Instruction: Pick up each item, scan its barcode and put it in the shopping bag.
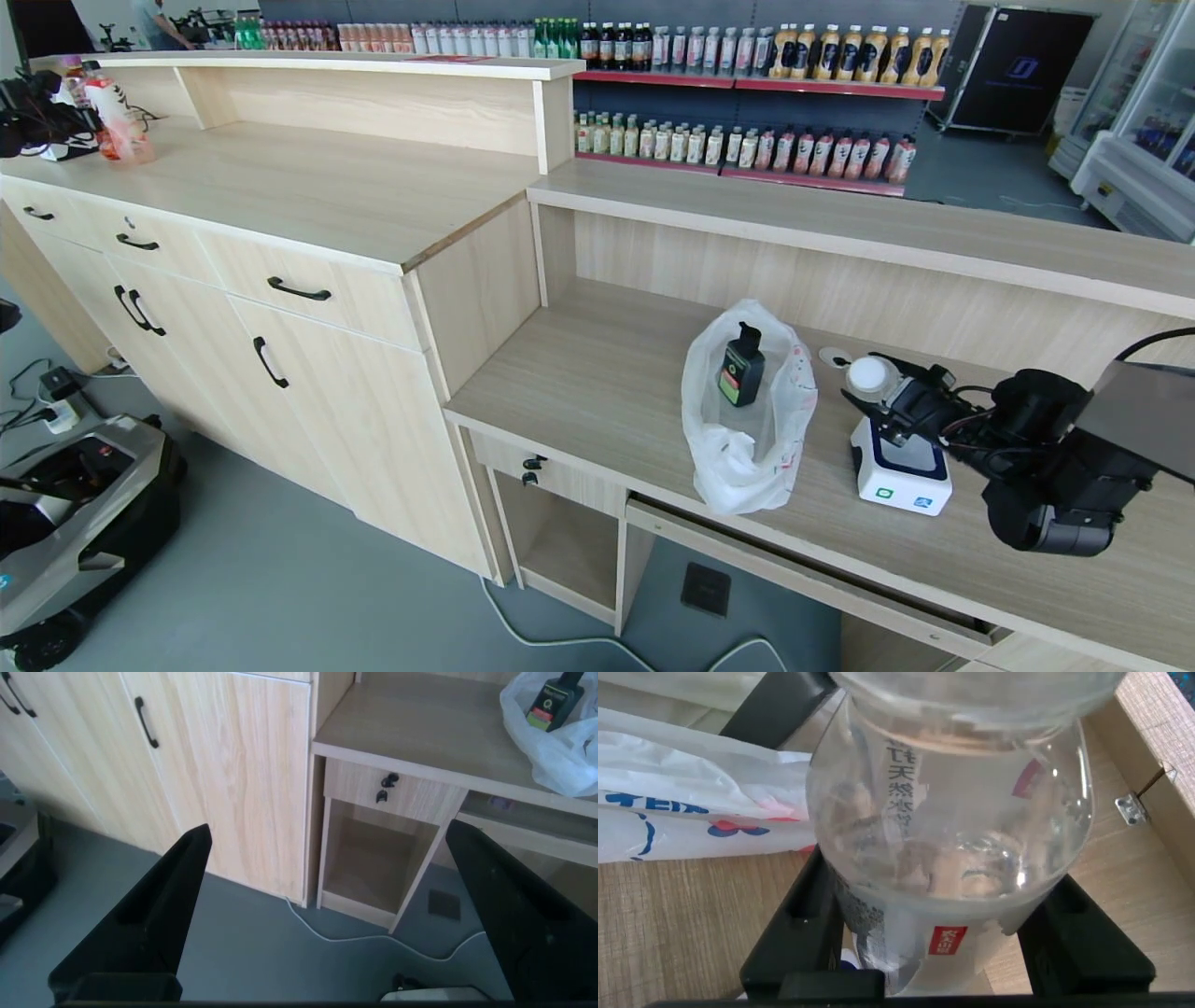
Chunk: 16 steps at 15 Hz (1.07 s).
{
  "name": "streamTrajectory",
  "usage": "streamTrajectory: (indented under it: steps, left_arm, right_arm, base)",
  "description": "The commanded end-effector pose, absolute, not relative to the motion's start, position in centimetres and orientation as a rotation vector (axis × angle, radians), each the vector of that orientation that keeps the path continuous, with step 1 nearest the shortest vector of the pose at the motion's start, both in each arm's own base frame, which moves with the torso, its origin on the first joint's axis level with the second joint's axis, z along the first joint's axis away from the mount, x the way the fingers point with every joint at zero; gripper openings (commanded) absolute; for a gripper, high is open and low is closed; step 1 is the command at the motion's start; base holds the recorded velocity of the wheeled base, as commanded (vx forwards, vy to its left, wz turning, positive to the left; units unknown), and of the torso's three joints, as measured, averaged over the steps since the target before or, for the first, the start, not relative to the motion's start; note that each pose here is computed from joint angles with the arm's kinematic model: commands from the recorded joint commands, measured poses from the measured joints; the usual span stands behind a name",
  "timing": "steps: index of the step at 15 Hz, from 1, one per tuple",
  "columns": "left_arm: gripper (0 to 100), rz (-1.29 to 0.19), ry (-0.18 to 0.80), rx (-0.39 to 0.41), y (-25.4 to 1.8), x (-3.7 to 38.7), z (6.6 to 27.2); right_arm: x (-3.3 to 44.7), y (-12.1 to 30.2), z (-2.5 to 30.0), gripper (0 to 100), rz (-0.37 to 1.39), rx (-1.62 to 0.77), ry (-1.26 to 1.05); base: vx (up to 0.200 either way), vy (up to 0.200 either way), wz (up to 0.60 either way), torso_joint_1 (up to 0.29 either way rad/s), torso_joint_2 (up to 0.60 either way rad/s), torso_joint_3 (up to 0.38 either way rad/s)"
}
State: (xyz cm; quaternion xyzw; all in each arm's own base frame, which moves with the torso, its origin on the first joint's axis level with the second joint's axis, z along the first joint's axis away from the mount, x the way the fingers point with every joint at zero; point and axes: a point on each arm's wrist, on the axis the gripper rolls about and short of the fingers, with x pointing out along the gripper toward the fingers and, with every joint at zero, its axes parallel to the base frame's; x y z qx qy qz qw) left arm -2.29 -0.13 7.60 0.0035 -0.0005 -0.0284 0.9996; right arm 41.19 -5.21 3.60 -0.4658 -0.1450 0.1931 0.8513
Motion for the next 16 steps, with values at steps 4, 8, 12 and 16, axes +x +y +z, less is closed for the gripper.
streamTrajectory:
  steps: [4,8,12,16]
  left_arm:
    - [100,-0.057,-0.002,0.008,-0.1,-2.3,7.6]
    - [100,-0.057,-0.002,0.006,-0.1,-2.3,7.6]
    - [100,-0.057,0.000,0.006,-0.1,-2.3,7.6]
    - [100,-0.057,-0.002,0.006,-0.1,-2.3,7.6]
  right_arm:
    - [41.2,-4.9,3.6,0,0.413,-0.982,-0.310]
    - [41.0,-4.9,4.2,0,0.409,-0.986,-0.320]
    - [40.7,-4.9,5.5,0,0.396,-0.996,-0.342]
    - [40.0,-4.9,6.0,0,0.396,-0.993,-0.333]
  base:
    - [0.000,0.000,0.00,0.000,0.00,0.000]
    - [0.000,0.000,0.00,0.000,0.00,0.000]
    - [0.000,0.000,0.00,0.000,0.00,0.000]
    - [0.000,0.000,0.00,0.000,0.00,0.000]
